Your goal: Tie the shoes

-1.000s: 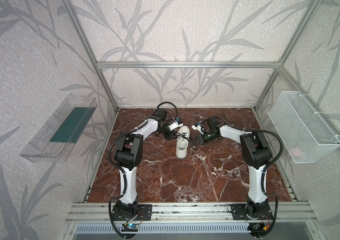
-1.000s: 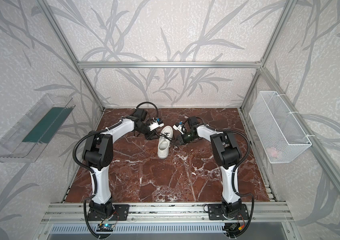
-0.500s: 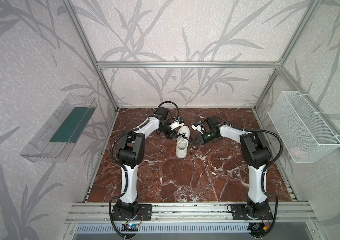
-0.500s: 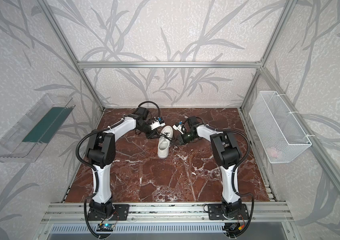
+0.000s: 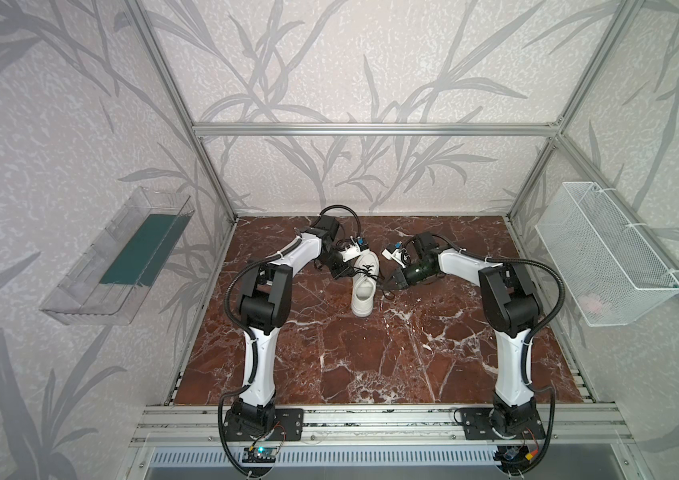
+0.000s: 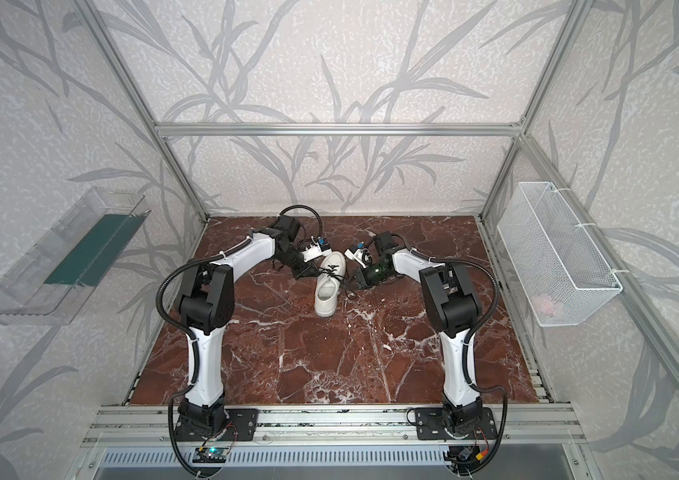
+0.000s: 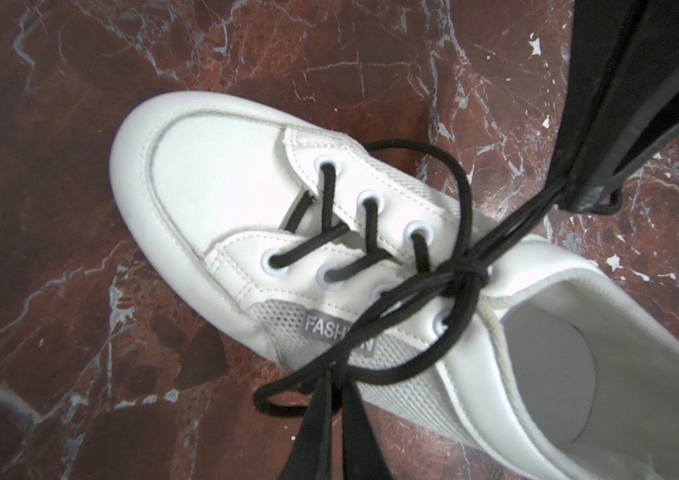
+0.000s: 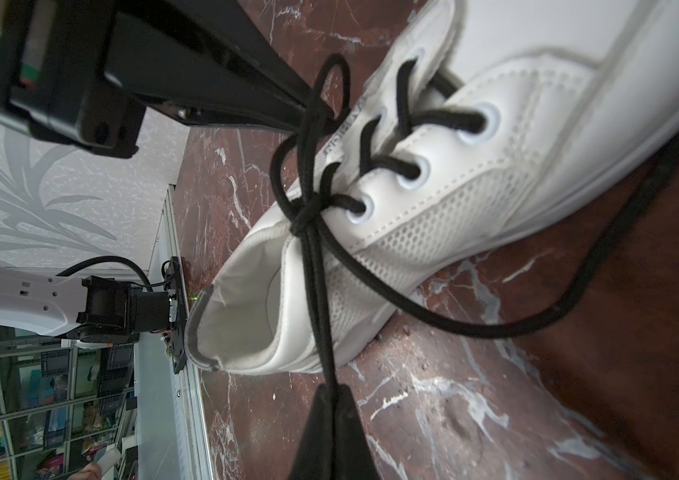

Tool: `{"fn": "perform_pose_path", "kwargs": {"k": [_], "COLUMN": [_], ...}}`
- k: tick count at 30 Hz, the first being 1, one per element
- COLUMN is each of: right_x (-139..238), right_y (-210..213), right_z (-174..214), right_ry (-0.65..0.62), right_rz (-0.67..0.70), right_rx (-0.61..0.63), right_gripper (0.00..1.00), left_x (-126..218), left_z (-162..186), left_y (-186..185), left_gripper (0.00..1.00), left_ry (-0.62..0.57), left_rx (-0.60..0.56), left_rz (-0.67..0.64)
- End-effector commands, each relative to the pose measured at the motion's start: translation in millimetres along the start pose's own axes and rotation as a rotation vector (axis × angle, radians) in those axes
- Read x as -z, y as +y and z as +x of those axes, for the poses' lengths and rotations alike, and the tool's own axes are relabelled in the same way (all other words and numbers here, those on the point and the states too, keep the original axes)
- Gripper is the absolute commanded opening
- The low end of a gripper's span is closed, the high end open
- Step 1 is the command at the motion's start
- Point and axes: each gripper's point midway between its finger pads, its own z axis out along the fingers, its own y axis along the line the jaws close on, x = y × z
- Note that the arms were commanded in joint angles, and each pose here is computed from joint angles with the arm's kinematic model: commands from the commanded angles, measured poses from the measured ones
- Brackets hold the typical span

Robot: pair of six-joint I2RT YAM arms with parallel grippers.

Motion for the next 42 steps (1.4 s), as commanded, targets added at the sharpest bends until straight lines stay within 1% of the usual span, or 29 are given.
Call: {"fn": "perform_pose_path", "kwargs": {"k": [1,7,9,15,27,34,38,42], "right_x": [-2.8,-3.5,-3.9,-3.3,1.6,3.3,3.8,4.4], "right_y": [1.5,0.8,0.5,-1.9,-7.6,-10.2,-10.9,-11.3], "right_z": [3.4,5.5,6.2,8.6,11.9,13.5,13.9,13.3], "right_ry": [0.020,0.022,0.022,0.022,0.011,0.009,0.006,0.004], "right_rz": [-0.016,-0.017,-0.018,-0.018,-0.027,-0.026,-0.031,-0.030], "right_rx": [-0.006,-0.007,-0.010,-0.016,-0.038,-0.043,-0.049,-0.050], "right_gripper": [0.00,0.00,0.00,0.00,0.00,0.00,0.00,0.00], "left_x": [12.6,21.6,23.1,25.7,36.7,40.6,43.9,43.5], "left_z": [-0.5,2.2,4.0,12.3,15.7,25.5,24.4,32.8], "left_y": [-3.4,-4.7,-4.6,2.5,9.4,13.4,12.8,15.2], "left_gripper": [0.06,0.05,0.00,0.00,0.00,0.00,0.00,0.00], "left_ry": [0.026,0.054,0.067,0.112,0.162,0.214,0.217,0.260], "left_rx": [-0.031,-0.049,-0.055,-0.064,-0.104,-0.117,-0.123,-0.145], "left_rz": [-0.009,-0.017,-0.020,-0.067,-0.109,-0.138,-0.140,-0.154]}}
